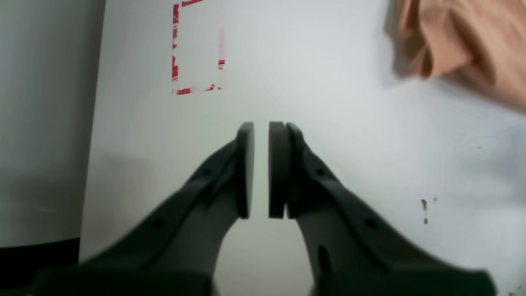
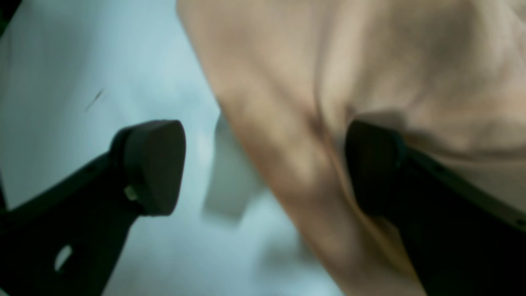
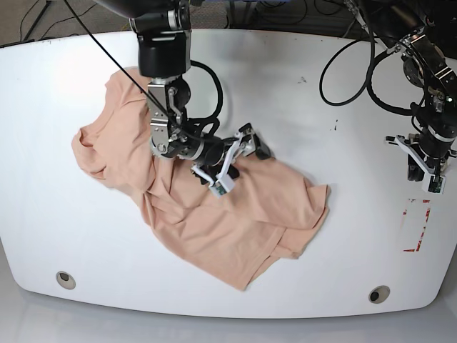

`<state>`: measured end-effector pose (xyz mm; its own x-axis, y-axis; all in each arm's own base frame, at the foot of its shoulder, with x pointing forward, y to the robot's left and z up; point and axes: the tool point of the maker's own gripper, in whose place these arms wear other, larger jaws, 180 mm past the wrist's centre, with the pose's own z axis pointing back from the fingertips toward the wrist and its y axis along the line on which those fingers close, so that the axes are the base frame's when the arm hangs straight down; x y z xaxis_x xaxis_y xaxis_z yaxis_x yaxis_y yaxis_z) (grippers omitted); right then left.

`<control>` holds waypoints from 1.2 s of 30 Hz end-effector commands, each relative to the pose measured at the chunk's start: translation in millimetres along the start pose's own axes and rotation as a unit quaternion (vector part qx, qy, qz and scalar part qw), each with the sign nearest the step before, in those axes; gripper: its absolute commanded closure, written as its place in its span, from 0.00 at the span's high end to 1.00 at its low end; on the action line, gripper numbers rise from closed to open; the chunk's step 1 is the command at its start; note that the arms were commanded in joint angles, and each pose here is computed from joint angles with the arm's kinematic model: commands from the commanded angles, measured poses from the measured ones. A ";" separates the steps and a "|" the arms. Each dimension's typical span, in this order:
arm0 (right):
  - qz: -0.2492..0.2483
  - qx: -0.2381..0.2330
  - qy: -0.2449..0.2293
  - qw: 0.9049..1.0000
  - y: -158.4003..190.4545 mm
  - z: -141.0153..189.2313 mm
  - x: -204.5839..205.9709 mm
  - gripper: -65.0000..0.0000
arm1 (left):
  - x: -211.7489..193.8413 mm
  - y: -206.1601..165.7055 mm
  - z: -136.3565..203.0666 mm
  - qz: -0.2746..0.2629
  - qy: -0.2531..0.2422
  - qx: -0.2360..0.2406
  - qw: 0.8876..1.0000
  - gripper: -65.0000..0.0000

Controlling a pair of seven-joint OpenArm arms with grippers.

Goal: Layout the t-shirt on the table in an organized manner, then fold the t-shirt properly
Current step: 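Drag the shirt body with the right gripper toward the left arm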

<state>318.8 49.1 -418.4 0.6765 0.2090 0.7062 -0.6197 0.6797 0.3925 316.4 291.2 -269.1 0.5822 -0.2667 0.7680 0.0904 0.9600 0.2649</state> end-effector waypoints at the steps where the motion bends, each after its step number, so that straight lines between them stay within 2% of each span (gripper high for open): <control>1: 0.015 0.008 0.052 0.998 19.9 -1.8 -25.2 0.90 | 14.7 5.6 3.6 -0.006 -0.025 0.007 1.000 0.09; 13: 0.058 0.050 0.066 0.995 82.6 1.6 -43.7 0.90 | 14.9 3.9 2.7 -0.004 -0.025 0.005 1.000 0.09; 22: 0.079 0.045 0.059 0.994 85.9 7.7 -31.8 0.90 | 20.1 -10.6 -2.1 -0.020 -0.027 -0.015 0.999 0.10; 28: 0.109 0.026 0.023 0.993 82.8 19.6 -0.4 0.90 | 23.6 -22.1 -5.2 -0.030 -0.028 -0.030 0.999 0.10; 32: 0.125 0.009 0.013 0.992 76.3 30.1 12.9 0.90 | 23.0 -27.4 -6.4 -0.028 -0.028 -0.036 0.999 0.23; 36: 0.129 -0.014 -0.003 0.992 66.1 43.2 25.9 0.90 | 18.1 -29.9 -6.6 -0.015 -0.022 -0.037 0.999 0.48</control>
<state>267.7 70.7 -366.5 0.5253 0.4040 0.7489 -0.7630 0.6133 0.2043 326.1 257.4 -277.6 0.5701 -0.2975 0.7658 0.1765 0.9547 0.2395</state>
